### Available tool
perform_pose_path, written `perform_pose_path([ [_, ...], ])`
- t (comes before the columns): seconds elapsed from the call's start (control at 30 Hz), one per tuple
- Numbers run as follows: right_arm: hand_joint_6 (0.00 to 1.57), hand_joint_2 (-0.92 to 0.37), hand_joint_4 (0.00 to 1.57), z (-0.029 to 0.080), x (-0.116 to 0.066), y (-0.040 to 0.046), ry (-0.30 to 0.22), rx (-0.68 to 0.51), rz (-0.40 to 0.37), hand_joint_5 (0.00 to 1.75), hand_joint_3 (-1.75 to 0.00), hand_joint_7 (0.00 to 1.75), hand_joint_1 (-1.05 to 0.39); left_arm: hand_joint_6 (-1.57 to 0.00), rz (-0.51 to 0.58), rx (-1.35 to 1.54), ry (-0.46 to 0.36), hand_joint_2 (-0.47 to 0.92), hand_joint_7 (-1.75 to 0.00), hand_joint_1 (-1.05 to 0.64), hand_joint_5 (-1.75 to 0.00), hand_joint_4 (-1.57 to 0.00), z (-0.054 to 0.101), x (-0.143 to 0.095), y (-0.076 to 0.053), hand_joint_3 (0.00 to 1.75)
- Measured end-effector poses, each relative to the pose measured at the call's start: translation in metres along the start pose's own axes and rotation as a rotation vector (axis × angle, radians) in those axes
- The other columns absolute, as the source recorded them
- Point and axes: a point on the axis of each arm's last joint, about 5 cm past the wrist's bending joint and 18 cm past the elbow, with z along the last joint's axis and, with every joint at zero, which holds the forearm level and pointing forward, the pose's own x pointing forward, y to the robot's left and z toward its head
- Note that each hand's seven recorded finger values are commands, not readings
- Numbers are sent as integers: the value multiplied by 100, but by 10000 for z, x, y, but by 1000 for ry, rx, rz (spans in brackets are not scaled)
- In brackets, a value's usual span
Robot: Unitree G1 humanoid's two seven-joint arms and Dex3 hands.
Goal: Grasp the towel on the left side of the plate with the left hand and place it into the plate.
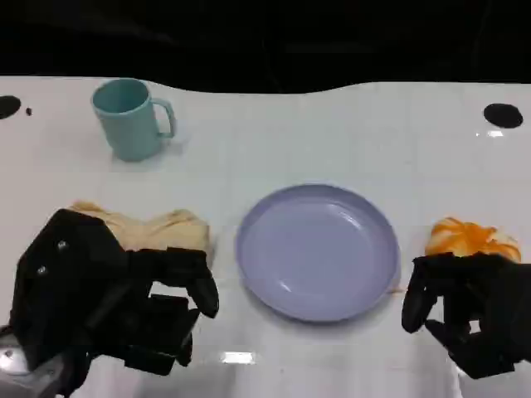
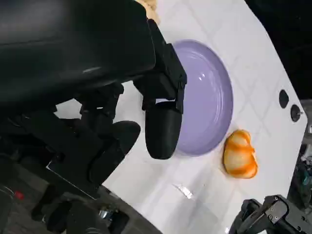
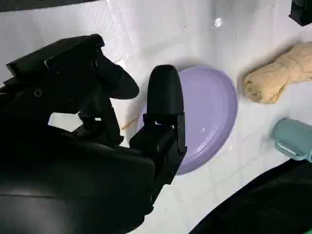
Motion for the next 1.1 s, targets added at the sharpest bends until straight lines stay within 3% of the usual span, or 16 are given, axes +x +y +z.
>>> perform_pose_path([
  [0.93, 69, -59, 72, 15, -12, -2, -13, -8, -1, 175, -106, 144, 2, -72, 1, 6, 4, 49, -151, -4, -174, -75, 18, -27, 22, 130],
  [1.0, 69, -59, 71, 15, -13, -3, -15, -8, -2, 175, -106, 145, 2, -69, 2, 6, 4, 49, -147, -4, -172, -71, 16, -28, 21, 129],
  [1.1, 68, -59, 71, 17, -15, -2, -15, -8, -2, 175, -106, 145, 2, -66, 10, 1, -1, 54, -114, -4, -150, -65, 6, -36, 18, 118],
])
